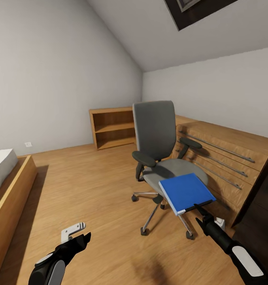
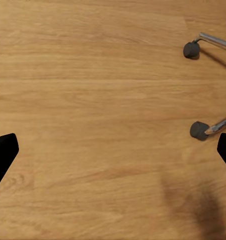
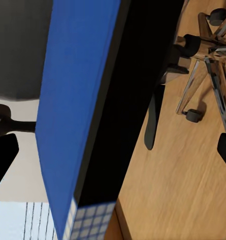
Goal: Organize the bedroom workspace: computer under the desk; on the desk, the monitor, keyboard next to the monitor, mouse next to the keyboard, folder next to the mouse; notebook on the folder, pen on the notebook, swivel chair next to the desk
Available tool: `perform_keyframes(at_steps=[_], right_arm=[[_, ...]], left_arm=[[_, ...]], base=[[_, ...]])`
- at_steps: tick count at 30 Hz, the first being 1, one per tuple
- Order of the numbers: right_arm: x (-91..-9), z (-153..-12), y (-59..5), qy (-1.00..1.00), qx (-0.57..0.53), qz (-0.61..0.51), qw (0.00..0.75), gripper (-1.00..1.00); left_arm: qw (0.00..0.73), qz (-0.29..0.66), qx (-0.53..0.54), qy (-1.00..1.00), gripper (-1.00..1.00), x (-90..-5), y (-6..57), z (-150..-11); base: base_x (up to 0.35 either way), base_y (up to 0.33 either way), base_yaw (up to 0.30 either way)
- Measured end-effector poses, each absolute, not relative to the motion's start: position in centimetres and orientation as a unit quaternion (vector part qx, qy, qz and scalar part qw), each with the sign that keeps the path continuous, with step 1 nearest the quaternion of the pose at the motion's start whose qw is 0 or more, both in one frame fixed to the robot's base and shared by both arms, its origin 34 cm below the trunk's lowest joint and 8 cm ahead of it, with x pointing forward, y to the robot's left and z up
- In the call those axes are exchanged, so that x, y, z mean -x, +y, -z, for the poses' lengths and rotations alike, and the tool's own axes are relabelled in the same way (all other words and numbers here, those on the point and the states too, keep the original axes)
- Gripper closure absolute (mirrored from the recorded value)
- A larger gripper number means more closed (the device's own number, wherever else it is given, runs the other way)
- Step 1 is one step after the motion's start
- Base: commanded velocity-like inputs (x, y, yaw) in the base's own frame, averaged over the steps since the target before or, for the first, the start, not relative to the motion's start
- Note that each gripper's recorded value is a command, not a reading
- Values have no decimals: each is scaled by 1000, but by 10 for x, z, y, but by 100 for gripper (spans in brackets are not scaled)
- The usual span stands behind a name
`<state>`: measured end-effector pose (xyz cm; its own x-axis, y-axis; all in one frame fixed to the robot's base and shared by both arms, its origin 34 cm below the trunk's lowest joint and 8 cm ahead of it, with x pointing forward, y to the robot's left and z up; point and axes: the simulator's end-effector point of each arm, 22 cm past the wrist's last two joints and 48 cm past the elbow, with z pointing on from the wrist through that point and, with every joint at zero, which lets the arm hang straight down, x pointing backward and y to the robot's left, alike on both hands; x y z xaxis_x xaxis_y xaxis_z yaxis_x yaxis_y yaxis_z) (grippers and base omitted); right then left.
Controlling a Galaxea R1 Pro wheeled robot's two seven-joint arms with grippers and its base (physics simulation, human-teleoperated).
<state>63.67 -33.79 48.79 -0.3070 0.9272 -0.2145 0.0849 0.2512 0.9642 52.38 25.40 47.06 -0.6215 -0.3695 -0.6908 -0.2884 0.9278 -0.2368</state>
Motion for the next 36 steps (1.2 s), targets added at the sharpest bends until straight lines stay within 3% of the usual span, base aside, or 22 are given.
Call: perform_keyframes(at_steps=[36], right_arm=[[-635,-484,-338,657,-388,-473,441,-100]], left_arm=[[396,52,183,898,-100,-524,254,-471]], base=[[42,19,0]])
